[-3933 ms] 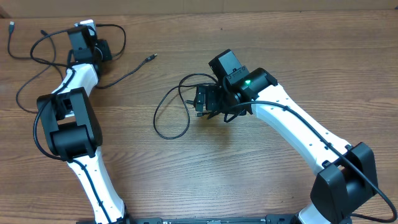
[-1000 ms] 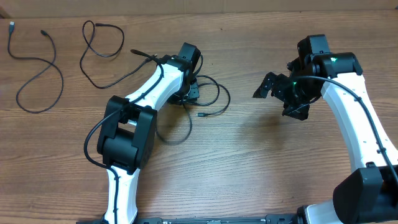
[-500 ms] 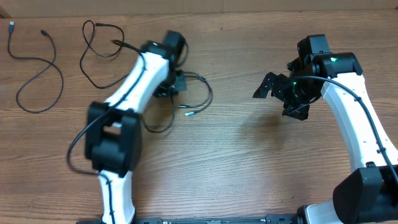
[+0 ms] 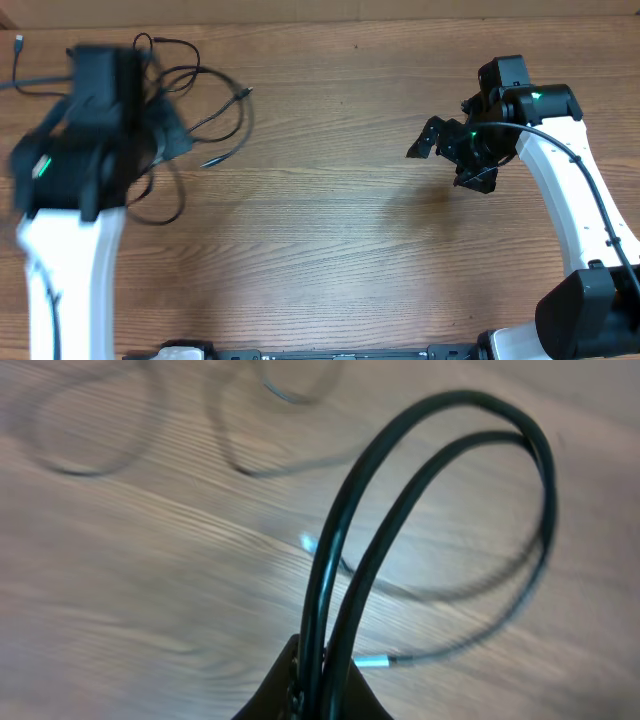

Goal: Untangle cables
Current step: 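Drag the cable pile left with the left gripper, raise the right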

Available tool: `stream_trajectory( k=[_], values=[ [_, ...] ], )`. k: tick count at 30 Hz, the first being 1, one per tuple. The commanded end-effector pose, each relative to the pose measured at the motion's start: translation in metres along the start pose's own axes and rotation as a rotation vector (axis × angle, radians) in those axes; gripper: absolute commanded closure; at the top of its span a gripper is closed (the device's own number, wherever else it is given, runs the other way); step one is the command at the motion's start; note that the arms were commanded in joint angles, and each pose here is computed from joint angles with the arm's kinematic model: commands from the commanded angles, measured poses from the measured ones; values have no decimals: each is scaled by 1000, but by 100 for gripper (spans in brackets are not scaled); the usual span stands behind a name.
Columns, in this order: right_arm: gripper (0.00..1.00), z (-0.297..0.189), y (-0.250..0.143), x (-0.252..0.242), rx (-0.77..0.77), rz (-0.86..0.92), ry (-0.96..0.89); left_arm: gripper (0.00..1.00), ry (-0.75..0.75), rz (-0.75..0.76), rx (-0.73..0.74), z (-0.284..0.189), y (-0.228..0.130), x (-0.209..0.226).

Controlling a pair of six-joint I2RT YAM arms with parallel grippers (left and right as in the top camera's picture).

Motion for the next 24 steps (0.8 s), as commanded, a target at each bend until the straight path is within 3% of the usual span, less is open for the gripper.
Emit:
stream_trajectory(
  k=[1,6,9,18,24],
  values=[
    [0,-5,-1,1,-22,-11,-4,96,131,-218,-157,-27,12,39],
    [0,-5,-1,1,-23,-11,-4,96,270,-609,-157,-32,4,80],
    [0,-5,-1,1,-23,-11,-4,95,351,-732,-134,-16,-2,95],
    [0,-5,-1,1,-22,-11,-4,95,373,-801,34,77,-31,112],
    [0,-5,-1,1,-22,-11,-4,89,352,-748,5,130,-39,128]
  ],
)
Point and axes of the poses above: each gripper's point midway between its finger pads, its own z axis out along the fingers, its own x axis along the line the jaws close on, y = z × x, the point moved 8 cm from there along -z, back along the fingers, and after that the axes turned 12 degrees about -z, right-handed, at the moved point
